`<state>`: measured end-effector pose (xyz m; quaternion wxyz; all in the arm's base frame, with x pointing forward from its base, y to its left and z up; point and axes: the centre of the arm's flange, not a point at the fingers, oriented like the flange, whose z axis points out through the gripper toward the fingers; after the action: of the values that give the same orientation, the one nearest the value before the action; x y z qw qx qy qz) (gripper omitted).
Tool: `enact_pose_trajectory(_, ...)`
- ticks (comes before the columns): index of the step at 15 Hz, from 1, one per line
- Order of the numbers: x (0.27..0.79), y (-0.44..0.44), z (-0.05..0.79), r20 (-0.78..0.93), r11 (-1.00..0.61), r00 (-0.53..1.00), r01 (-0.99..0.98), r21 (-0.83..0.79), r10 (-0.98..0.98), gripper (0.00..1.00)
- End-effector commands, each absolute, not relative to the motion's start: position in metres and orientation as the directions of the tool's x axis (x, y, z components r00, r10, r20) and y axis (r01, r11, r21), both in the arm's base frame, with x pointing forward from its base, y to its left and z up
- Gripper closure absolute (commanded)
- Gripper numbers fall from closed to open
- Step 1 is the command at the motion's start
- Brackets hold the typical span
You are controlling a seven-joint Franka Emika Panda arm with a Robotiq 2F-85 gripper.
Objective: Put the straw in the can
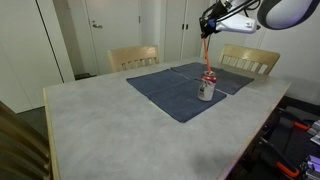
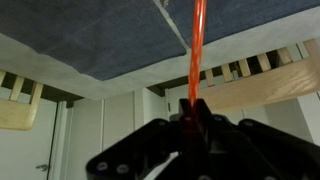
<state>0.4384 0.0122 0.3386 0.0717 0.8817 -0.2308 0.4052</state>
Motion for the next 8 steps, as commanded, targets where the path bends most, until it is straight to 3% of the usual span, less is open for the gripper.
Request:
enact_pose_trajectory(1,0.4469,0.0055,0.3401,0.687,-0.873,0.600,-0.476,-0.104,-0.409,0.98)
enact_pose_trajectory(8,0.4472,0.0004,0.3481,0.671,-0.851,0.587,-0.508,-0.131,-0.454,0.98)
